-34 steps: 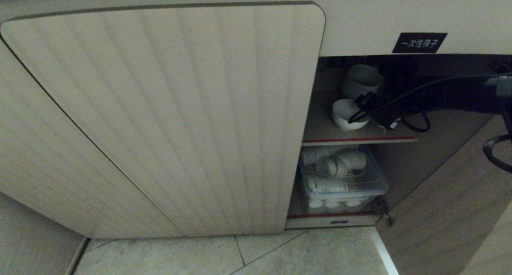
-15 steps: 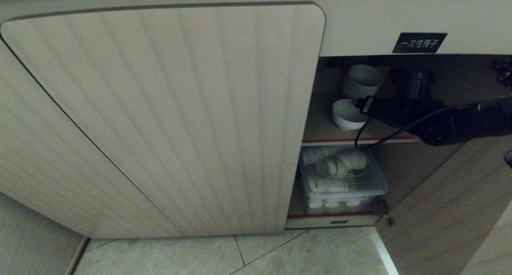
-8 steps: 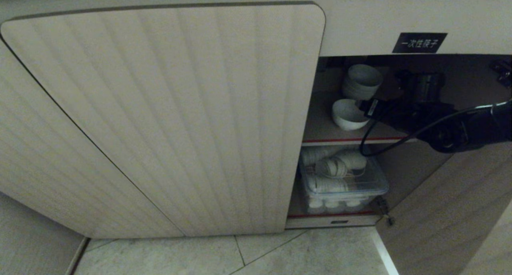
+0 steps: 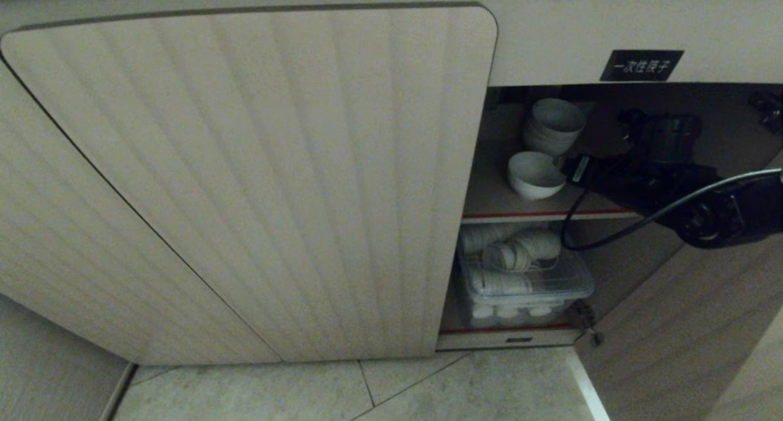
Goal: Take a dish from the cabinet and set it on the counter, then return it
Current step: Close the cabinet door
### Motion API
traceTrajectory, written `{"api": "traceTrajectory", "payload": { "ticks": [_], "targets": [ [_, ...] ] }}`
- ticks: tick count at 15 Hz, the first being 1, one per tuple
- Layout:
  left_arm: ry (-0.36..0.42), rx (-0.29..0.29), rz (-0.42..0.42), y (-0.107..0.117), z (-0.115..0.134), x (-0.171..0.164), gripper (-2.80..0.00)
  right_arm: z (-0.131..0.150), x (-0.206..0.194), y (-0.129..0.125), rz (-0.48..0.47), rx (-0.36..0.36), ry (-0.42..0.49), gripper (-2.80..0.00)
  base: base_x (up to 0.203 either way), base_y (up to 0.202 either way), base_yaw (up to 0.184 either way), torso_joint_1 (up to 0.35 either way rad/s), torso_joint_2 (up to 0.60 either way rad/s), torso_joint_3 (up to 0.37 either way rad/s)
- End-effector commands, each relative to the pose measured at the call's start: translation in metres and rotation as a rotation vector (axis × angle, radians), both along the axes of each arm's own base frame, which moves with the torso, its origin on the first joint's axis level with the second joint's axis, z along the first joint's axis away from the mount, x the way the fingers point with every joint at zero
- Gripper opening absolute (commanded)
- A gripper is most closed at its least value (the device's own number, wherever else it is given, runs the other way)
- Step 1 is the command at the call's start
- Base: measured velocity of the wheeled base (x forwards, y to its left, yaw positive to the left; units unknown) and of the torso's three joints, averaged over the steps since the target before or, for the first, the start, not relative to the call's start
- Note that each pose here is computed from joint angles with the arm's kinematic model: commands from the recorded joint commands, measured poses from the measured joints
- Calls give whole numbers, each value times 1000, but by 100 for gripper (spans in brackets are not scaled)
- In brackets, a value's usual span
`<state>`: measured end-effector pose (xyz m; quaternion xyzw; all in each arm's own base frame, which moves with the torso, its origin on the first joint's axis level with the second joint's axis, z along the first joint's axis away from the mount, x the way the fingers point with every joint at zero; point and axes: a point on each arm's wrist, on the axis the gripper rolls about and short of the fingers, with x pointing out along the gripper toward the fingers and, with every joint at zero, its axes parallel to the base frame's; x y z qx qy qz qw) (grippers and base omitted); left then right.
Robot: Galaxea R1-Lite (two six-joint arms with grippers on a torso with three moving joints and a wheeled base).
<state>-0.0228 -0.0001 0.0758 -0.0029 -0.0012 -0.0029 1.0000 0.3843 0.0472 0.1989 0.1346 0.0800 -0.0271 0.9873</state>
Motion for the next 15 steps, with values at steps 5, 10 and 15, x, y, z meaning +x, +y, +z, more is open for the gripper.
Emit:
{"api": "traceTrajectory", "payload": {
  "ticks": [5,10,15],
  "targets": [
    [-1,0,0,0,0,0,-280,4,-20,-3,-3,4,-20,-280,0,0,0,0,0,0],
    [-1,0,0,0,0,0,-280,-2,-37,-7,-1,-35,-30,-280,0,0,0,0,0,0],
    [-1,0,0,0,0,0,-280,-6,-56,-10,-1,-46,-33,-280,0,0,0,0,0,0]
  ]
}}
